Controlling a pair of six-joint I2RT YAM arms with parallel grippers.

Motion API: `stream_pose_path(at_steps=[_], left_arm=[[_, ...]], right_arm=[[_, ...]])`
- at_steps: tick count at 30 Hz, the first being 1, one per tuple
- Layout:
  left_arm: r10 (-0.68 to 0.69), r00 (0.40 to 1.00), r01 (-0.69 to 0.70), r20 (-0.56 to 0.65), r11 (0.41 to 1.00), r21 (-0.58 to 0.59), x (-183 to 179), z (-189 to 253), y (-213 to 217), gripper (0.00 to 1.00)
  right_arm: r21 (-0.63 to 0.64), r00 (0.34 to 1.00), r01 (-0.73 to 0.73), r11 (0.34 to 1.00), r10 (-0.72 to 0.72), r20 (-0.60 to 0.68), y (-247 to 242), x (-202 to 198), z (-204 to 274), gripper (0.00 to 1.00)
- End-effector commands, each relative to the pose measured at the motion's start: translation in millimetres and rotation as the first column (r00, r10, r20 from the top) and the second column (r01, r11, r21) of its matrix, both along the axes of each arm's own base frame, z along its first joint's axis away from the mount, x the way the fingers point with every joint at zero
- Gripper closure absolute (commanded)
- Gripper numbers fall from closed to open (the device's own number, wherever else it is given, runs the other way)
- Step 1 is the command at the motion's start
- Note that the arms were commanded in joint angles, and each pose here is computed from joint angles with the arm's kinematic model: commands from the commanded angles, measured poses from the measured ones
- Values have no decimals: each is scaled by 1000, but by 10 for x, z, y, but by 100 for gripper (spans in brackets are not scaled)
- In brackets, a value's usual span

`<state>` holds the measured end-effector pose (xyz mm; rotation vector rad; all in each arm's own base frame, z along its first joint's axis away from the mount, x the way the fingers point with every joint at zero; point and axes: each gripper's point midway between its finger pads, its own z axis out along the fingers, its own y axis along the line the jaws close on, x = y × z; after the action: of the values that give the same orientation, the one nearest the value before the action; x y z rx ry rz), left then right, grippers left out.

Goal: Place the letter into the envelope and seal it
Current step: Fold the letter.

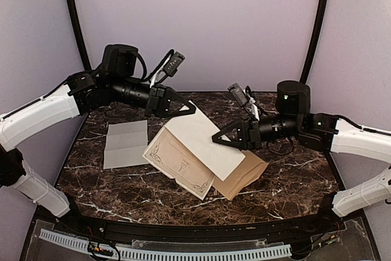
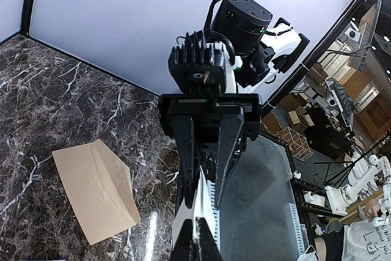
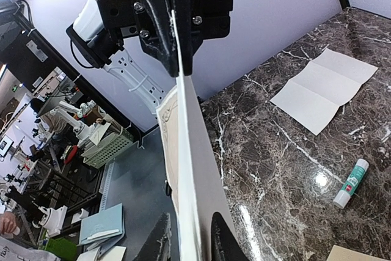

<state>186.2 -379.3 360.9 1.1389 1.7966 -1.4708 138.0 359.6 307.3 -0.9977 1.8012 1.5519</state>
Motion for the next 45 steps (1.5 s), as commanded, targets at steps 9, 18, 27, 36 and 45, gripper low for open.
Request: stream_pose_path(at_steps=[9, 18, 27, 36, 45], left_arm=[[70, 994, -68, 83, 997, -28, 67, 281, 303, 100], [84, 992, -82, 90, 996, -32, 105, 301, 380, 100], [75, 994, -73, 75, 997, -29, 90, 273, 412, 100], [33, 998, -31, 48, 999, -39, 28, 246, 392, 100], [35, 998, -33, 47, 999, -33, 26, 230, 398, 100]], right_arm=[[-57, 999, 50, 997, -51, -13, -191, 18, -218, 100], [-59, 997, 68, 996, -69, -18, -257, 13, -216, 81], [-37, 996, 85, 996, -86, -25, -308, 20, -202, 86], [20, 998, 65, 998, -65, -11, -240, 34, -95, 82], [23, 998, 59, 998, -59, -10, -241, 26, -95, 100]])
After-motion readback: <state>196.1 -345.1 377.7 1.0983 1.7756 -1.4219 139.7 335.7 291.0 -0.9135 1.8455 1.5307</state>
